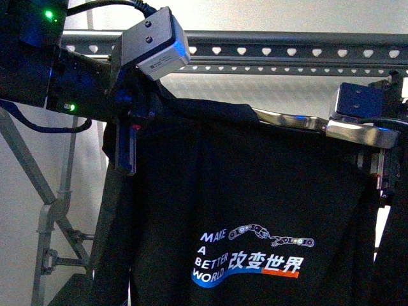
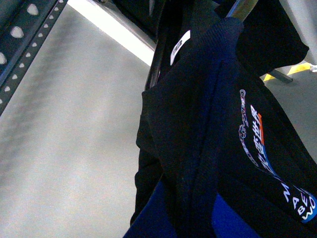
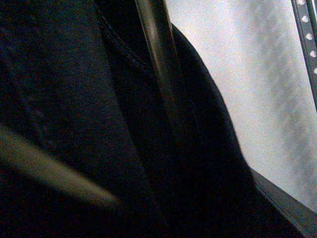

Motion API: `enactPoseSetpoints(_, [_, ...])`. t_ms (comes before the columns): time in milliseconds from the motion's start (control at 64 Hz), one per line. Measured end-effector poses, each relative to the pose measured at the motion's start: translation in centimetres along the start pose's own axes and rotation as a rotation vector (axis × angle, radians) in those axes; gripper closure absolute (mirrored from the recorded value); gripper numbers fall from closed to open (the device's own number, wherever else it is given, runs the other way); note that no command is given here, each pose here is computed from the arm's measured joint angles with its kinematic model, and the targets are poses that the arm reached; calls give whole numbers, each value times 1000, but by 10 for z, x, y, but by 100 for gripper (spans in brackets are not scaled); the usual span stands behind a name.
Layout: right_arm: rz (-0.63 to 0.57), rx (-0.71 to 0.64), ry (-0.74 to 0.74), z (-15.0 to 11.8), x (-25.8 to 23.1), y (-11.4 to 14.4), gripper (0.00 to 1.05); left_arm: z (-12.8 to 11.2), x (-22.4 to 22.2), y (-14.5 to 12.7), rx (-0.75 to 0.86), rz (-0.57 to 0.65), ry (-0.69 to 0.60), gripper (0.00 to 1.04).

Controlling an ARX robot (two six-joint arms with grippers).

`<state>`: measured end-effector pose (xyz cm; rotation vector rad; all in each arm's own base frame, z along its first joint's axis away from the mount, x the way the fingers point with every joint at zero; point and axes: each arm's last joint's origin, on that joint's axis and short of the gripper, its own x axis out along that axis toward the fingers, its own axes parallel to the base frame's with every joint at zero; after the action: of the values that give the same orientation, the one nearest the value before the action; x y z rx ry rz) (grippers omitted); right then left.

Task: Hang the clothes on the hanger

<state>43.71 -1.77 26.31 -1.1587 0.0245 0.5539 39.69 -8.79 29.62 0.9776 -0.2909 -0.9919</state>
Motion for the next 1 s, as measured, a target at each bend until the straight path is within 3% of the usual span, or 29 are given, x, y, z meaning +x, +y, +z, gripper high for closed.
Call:
enactPoseSetpoints(172, [-34,34,-15,-7,-4,-1,68,0,0,0,0,0,0,99])
enactPoseSetpoints(234, [-44,49,-26,-10,-7,-1,77,0,0,0,1,0,0,91])
enactPoseSetpoints(328, [-66,71,-51,-17,-19,3,92,0,0,0,3,0,-6,69])
enactPoseSetpoints(625, [-82,173,-118,-23,-71,0,92,5,-1,2,16,5,-21,24])
enactPoseSetpoints(719, [-44,271,-112,-33,-93,4,92,6,-2,3,23,7,-27,5])
enactPoseSetpoints(1000, [134,485,-22,-62,-117,35,93,6,-2,4,24,9,-25,6])
